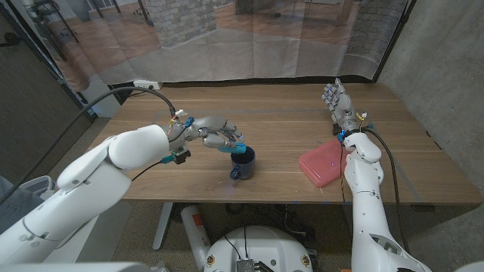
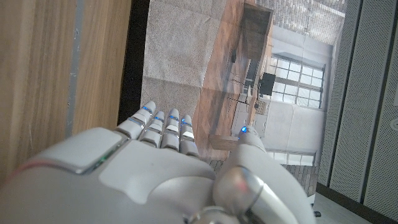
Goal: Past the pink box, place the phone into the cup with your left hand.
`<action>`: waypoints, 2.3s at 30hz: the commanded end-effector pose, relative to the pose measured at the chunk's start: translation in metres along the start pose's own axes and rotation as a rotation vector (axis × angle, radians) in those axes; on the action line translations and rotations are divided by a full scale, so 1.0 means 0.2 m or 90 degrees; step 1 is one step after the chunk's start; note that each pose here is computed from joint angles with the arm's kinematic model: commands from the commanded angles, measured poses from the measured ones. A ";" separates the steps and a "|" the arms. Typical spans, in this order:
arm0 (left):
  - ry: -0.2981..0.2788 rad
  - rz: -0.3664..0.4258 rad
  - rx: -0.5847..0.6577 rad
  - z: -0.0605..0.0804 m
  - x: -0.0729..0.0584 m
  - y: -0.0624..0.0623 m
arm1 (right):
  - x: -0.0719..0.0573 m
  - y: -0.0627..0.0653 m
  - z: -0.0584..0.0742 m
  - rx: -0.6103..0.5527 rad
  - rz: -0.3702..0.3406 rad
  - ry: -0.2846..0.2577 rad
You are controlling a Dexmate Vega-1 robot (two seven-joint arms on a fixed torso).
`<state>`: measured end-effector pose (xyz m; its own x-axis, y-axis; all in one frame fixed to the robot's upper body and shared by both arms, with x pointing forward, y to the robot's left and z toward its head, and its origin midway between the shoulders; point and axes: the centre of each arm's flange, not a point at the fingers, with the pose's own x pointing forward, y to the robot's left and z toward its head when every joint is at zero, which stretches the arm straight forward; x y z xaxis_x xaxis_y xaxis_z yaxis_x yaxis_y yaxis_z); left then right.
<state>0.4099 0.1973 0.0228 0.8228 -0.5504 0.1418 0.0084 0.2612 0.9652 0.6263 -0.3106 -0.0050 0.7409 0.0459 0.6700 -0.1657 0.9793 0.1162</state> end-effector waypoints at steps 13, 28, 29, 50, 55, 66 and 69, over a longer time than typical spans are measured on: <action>-0.004 -0.017 0.000 0.02 0.06 0.00 | -0.05 -0.05 -0.03 0.011 -0.010 0.001; 0.001 -0.014 0.017 0.06 0.07 0.01 | -0.05 -0.07 -0.05 0.014 -0.012 0.003; 0.004 -0.008 0.027 0.06 0.07 0.01 | -0.05 -0.07 -0.05 0.015 -0.012 0.005; -0.004 0.008 0.020 0.06 0.10 0.03 | -0.03 -0.10 -0.06 0.011 -0.013 0.009; -0.012 0.041 0.010 0.05 0.10 0.06 | -0.03 -0.11 -0.05 0.010 -0.014 0.009; -0.014 0.131 -0.097 -0.04 0.09 0.07 | -0.05 -0.12 -0.07 0.010 -0.023 0.015; -0.025 0.145 -0.110 -0.05 0.09 0.07 | -0.05 -0.12 -0.06 0.007 -0.023 0.013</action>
<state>0.4258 0.1882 0.0333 0.8223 -0.5176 0.2366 -0.0476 0.3518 0.9349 0.6312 -0.3306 -0.0215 0.7570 0.0211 0.6531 -0.1528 0.9775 0.1456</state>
